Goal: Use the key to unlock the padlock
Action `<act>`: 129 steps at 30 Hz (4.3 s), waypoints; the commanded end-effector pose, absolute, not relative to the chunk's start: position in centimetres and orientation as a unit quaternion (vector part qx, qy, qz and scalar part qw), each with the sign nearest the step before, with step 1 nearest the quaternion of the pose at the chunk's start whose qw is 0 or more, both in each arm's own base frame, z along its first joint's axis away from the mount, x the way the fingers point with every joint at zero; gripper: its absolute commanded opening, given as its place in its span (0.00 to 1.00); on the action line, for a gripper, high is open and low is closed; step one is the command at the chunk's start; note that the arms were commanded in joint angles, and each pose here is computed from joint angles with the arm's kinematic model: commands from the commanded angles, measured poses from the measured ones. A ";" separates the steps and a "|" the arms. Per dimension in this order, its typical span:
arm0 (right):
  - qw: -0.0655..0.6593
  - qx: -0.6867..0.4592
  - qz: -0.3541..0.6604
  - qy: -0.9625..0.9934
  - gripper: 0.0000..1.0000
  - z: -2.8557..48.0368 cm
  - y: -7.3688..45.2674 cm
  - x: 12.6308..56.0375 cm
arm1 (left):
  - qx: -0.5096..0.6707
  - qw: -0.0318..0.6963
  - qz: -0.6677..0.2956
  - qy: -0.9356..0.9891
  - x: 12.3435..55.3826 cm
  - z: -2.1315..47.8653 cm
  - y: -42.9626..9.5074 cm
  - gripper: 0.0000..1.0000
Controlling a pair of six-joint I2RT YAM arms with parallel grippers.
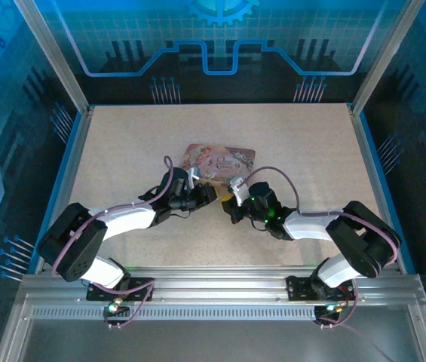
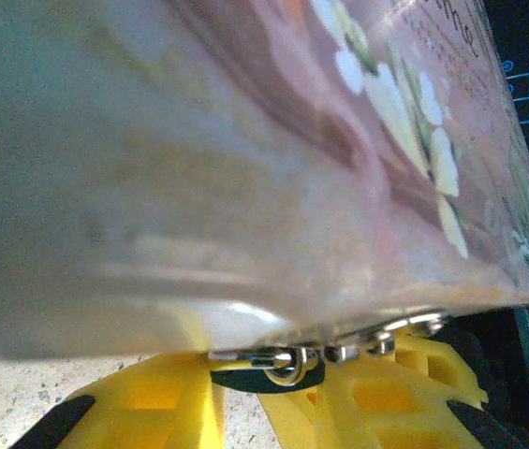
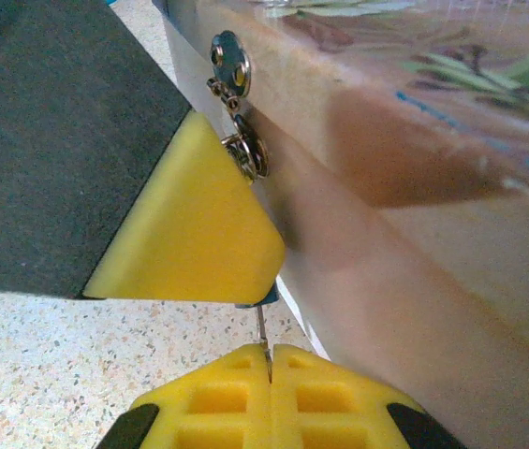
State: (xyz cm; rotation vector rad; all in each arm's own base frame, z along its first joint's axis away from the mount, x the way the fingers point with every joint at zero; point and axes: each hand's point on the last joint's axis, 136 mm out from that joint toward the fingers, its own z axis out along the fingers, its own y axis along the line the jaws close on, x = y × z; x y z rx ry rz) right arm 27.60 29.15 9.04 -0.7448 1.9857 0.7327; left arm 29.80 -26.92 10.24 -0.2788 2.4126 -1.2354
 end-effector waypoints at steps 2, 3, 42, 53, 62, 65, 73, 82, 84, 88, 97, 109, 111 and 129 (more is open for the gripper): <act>0.502 -0.314 0.320 0.740 0.01 14.0 31.4 29.0 | -0.069 0.192 -0.493 0.846 28.7 12.9 -28.6 0.25; 0.503 -0.315 0.322 0.737 0.01 14.2 31.5 29.0 | -0.069 0.192 -0.491 0.847 28.7 12.8 -28.5 0.25; 0.499 -0.302 0.356 0.731 0.01 14.7 32.3 29.6 | -0.074 0.179 -0.481 0.855 28.9 10.4 -29.1 0.27; 0.471 -0.295 0.342 0.758 0.01 11.2 31.8 29.5 | -0.086 0.167 -0.476 0.859 29.0 7.6 -29.3 0.27; 0.448 -0.289 0.330 0.779 0.01 8.4 31.1 29.0 | -0.092 0.170 -0.472 0.860 29.1 7.0 -29.0 0.38; 0.438 -0.285 0.330 0.786 0.01 7.3 30.8 28.7 | -0.094 0.173 -0.471 0.860 29.2 7.1 -28.9 0.42; 0.420 -0.279 0.329 0.798 0.01 5.7 30.3 28.1 | -0.102 0.182 -0.466 0.860 29.0 7.5 -27.9 0.53; 0.408 -0.276 0.341 0.801 0.01 6.0 30.3 27.4 | -0.129 0.209 -0.465 0.850 28.4 9.1 -25.1 0.65; 0.406 -0.274 0.346 0.800 0.01 6.4 30.4 27.3 | -0.140 0.217 -0.465 0.847 28.3 9.3 -24.4 0.65; 0.387 -0.262 0.359 0.808 0.01 7.0 30.7 27.1 | -0.171 0.233 -0.472 0.833 28.0 9.7 -23.3 0.65; 0.352 -0.225 0.382 0.825 0.01 7.9 30.8 26.4 | -0.213 0.248 -0.485 0.811 27.7 8.8 -22.8 0.62; 0.320 -0.174 0.408 0.837 0.01 8.6 31.2 25.9 | -0.248 0.243 -0.502 0.792 28.0 7.8 -24.1 0.58; 0.316 -0.164 0.414 0.838 0.01 8.7 31.3 25.9 | -0.250 0.243 -0.503 0.791 28.0 7.7 -24.2 0.56; 0.265 -0.110 0.448 0.847 0.01 9.1 32.3 25.5 | -0.264 0.223 -0.533 0.772 28.5 7.0 -25.9 0.42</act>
